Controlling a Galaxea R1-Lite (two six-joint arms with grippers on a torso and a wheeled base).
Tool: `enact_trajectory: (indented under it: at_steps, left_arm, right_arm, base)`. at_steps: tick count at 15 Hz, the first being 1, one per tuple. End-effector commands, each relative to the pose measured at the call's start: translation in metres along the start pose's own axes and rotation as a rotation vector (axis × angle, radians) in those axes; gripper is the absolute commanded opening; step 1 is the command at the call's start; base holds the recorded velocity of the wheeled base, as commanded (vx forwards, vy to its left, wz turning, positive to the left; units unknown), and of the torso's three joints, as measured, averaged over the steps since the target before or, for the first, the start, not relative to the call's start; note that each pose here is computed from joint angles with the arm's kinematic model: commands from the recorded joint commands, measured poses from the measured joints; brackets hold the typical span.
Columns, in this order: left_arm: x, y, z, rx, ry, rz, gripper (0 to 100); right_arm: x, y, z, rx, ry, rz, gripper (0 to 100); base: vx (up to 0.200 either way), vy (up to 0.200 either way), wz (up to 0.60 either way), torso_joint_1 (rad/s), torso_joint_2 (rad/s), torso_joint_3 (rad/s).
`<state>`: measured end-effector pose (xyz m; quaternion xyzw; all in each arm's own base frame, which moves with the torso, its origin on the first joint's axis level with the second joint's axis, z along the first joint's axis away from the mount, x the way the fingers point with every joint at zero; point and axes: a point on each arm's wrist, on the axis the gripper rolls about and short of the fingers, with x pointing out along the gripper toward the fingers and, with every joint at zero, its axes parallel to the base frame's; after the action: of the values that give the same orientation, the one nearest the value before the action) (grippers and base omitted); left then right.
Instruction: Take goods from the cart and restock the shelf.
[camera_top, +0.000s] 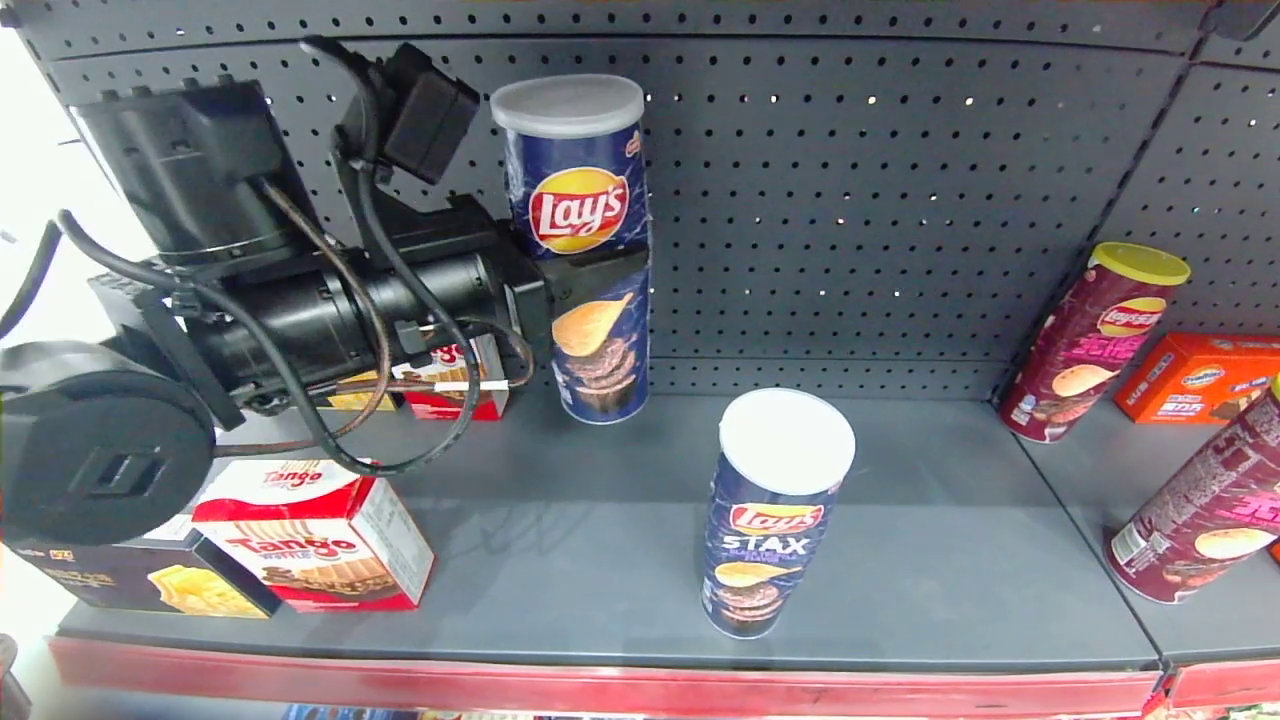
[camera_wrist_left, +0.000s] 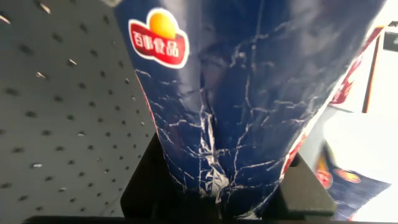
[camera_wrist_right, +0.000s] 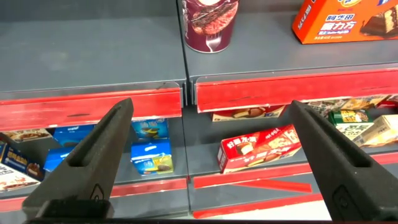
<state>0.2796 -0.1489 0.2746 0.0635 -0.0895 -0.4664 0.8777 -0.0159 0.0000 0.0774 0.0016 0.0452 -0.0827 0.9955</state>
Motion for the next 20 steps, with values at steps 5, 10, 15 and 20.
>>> enact_trajectory:
  at_steps: [5, 10, 15, 20]
  left_arm:
    - [0.053, 0.026, -0.035, -0.054, 0.065, -0.011, 0]
    - [0.073, 0.032, -0.056, -0.107, 0.152, -0.033, 0]
    - [0.090, 0.038, -0.071, -0.111, 0.152, -0.033, 0]
    - [0.097, 0.041, -0.080, -0.107, 0.099, -0.022, 0]
  right_arm:
    - [0.000, 0.000, 0.000, -0.001, 0.006, 0.000, 100]
    - [0.000, 0.000, 0.000, -0.001, 0.006, 0.000, 100]
    - [0.000, 0.000, 0.000, 0.001, 0.006, 0.000, 100]
    - [0.000, 0.000, 0.000, -0.001, 0.006, 0.000, 100]
  base:
    - [0.000, 0.000, 0.00, 0.000, 0.00, 0.000]
    - [0.000, 0.000, 0.00, 0.000, 0.00, 0.000]
    - [0.000, 0.000, 0.00, 0.000, 0.00, 0.000]
    - [0.000, 0.000, 0.00, 0.000, 0.00, 0.000]
